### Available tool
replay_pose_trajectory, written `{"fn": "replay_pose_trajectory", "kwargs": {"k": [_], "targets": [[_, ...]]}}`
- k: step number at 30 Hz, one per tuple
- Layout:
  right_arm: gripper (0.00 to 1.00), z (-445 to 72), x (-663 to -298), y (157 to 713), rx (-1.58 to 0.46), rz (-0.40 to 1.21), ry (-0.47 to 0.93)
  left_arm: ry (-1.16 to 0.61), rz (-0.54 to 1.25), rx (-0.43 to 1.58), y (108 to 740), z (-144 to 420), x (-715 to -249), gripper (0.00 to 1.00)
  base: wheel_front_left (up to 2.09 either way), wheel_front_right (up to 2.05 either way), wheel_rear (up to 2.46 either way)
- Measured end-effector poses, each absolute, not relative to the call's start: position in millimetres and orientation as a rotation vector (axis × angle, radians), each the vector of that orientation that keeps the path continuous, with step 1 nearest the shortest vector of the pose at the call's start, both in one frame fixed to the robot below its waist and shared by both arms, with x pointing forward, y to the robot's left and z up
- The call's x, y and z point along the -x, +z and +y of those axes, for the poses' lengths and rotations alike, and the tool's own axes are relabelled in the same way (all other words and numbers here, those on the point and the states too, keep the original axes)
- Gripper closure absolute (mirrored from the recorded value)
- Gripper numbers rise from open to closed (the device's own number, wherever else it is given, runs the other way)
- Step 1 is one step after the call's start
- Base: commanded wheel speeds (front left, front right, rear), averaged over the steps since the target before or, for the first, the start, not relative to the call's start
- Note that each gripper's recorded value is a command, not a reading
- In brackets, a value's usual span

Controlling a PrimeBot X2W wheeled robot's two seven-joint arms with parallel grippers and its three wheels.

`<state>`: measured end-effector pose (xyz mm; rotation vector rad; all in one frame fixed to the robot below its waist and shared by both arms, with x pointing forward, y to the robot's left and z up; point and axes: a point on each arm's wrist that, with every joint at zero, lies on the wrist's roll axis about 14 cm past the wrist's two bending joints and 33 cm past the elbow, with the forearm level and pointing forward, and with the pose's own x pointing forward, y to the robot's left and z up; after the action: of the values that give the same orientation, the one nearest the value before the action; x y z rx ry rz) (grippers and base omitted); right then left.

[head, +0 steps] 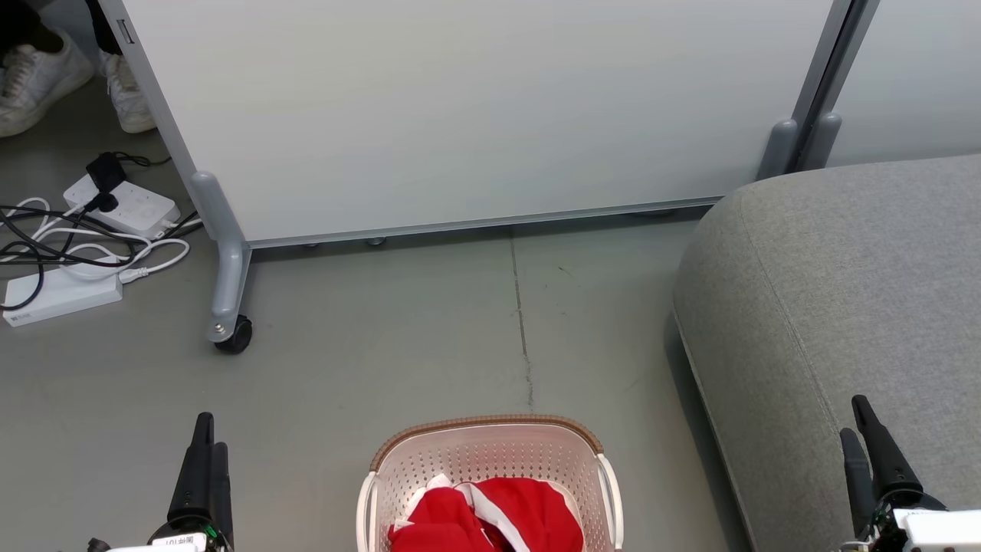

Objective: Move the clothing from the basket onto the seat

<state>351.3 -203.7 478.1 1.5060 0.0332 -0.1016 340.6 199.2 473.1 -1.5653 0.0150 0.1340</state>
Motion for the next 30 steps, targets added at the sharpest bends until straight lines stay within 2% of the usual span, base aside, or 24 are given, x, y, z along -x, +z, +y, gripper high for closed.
{"fn": "replay_pose_trajectory", "kwargs": {"k": [5,15,30], "targets": [[0.0,-207.4,-352.6,480.4,-1.438,0.02,-0.109,0.15,0.001,1.533,472.9,204.1,-339.8,0.0,0.0,0.0,0.0],[0.0,-211.3,-362.2,508.9,-1.175,-0.054,-0.069,0.156,-0.042,1.427,481.4,212.6,-342.8,0.0,0.0,0.0,0.0],[0.0,-174.9,-375.6,555.9,-0.716,-0.137,0.085,0.131,-0.072,1.217,493.7,212.0,-344.5,0.0,0.0,0.0,0.0]]}}
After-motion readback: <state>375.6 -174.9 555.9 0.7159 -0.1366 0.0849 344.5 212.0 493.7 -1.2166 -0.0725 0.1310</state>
